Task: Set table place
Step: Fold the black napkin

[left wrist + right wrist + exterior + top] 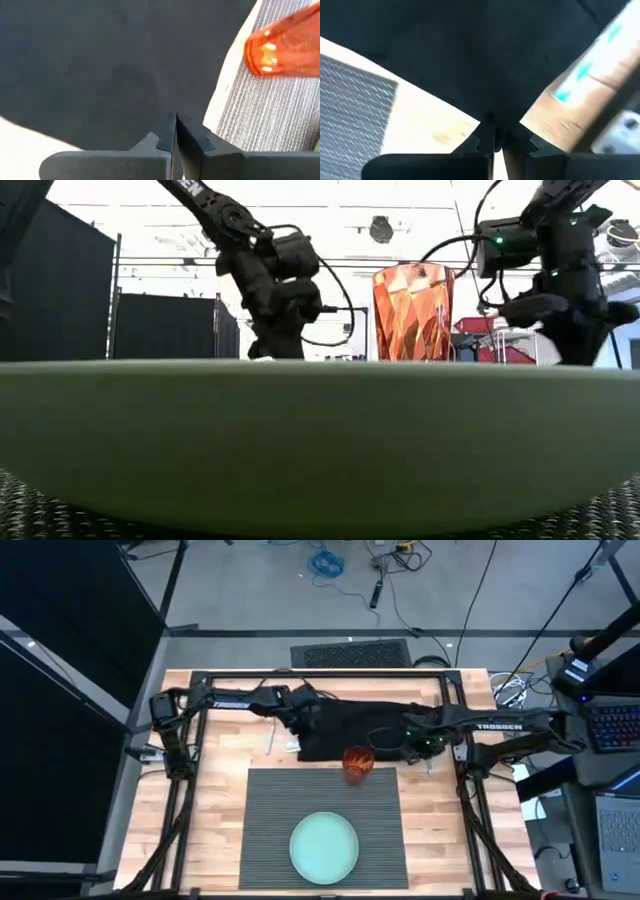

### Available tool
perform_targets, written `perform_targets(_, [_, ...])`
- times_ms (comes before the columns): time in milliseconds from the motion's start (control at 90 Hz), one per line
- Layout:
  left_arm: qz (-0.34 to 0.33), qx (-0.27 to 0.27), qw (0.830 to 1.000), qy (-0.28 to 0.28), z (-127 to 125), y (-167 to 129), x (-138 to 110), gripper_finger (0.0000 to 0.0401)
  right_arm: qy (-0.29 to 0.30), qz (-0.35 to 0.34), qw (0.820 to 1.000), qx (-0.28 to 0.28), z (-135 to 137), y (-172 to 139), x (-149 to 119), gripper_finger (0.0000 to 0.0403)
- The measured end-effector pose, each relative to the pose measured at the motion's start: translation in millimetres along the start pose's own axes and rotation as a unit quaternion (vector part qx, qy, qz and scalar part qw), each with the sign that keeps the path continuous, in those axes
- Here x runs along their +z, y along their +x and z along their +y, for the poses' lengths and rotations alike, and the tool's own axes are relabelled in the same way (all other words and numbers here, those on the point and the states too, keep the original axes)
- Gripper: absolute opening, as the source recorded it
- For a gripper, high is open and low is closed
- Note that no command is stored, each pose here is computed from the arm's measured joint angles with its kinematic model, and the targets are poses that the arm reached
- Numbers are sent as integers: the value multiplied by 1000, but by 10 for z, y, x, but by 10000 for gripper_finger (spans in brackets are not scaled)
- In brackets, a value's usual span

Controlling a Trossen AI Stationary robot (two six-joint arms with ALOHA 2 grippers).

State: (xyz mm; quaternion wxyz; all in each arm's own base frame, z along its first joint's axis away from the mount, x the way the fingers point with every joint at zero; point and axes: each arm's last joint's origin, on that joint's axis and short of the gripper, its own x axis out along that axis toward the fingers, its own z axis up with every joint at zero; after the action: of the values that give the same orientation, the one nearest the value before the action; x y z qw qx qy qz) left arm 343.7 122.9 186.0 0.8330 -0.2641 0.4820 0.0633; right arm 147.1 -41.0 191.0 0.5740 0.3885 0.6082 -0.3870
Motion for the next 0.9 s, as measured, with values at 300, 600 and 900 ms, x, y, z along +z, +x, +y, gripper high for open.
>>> perform_targets(300, [-1,20,1000,-7,45,-17,0,0,7,-21,1000,10,-96,-102,-67,0])
perform_targets(600, [-13,22,1000,-7,73,-28,27,0,3,-60,997,57,-73,-159,-45,0])
perform_targets(900, [-13,18,1000,-10,82,-33,29,0,-2,-138,980,141,-37,-281,60,0])
